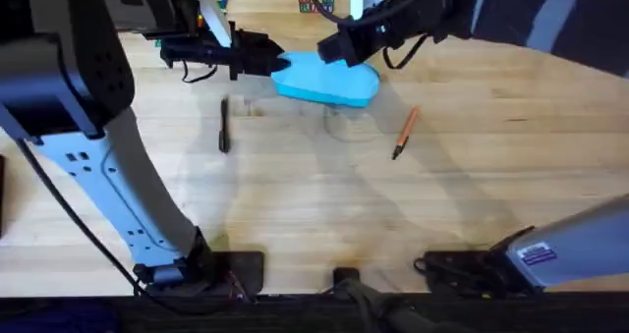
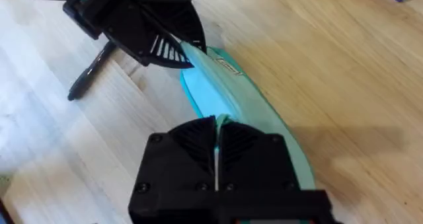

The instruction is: Unzip the bag, pick up the pens from the table one at a time and place them inside, then zip the bag closed.

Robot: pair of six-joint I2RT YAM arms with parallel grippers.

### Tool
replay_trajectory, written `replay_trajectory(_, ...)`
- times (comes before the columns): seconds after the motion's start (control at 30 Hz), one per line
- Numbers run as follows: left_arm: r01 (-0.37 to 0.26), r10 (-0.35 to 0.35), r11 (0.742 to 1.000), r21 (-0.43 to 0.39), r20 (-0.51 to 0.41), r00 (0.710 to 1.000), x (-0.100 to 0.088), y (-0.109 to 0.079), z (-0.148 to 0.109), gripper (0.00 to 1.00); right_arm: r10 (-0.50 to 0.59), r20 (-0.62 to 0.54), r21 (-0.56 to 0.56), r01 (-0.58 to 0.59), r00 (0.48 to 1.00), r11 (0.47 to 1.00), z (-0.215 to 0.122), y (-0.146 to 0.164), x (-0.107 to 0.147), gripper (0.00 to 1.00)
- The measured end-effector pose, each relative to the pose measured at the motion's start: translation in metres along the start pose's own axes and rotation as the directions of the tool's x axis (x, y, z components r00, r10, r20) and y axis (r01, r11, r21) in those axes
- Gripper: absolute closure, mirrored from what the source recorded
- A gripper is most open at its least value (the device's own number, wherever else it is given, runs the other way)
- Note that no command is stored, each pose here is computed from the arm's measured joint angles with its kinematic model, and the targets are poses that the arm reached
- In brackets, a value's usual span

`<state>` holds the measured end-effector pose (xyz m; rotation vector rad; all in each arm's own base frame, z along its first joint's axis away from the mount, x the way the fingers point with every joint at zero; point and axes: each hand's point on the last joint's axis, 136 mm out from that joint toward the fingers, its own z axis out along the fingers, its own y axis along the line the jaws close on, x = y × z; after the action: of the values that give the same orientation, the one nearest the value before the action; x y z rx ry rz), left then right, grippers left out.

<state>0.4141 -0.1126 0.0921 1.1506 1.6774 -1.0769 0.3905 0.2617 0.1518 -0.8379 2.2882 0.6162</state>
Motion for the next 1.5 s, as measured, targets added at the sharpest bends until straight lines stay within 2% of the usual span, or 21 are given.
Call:
replay_trajectory(0.33,0.0,0.0,1.0,0.0,0.0,1.0,0.0,0.0,0.0,0.959,0.006,0.036,-0.021,-0.006,0.999,1.0,0.019,0.008,-0.008,0.972)
replay_trajectory(0.77,0.0,0.0,1.0,0.0,0.0,1.0,0.0,0.0,0.0,0.959,0.027,0.072,-0.035,-0.024,0.997,0.999,0.026,0.017,-0.018,0.972)
replay_trajectory(1.13,0.0,0.0,1.0,0.0,0.001,1.0,0.0,0.0,0.0,0.959,0.013,0.115,-0.074,-0.005,0.993,0.997,0.051,0.037,-0.026,0.972)
replay_trajectory(1.5,0.001,-0.001,1.0,0.0,0.002,1.0,0.0,0.0,0.0,0.959,0.05,0.149,-0.085,-0.038,0.988,0.996,0.054,0.039,-0.034,0.972)
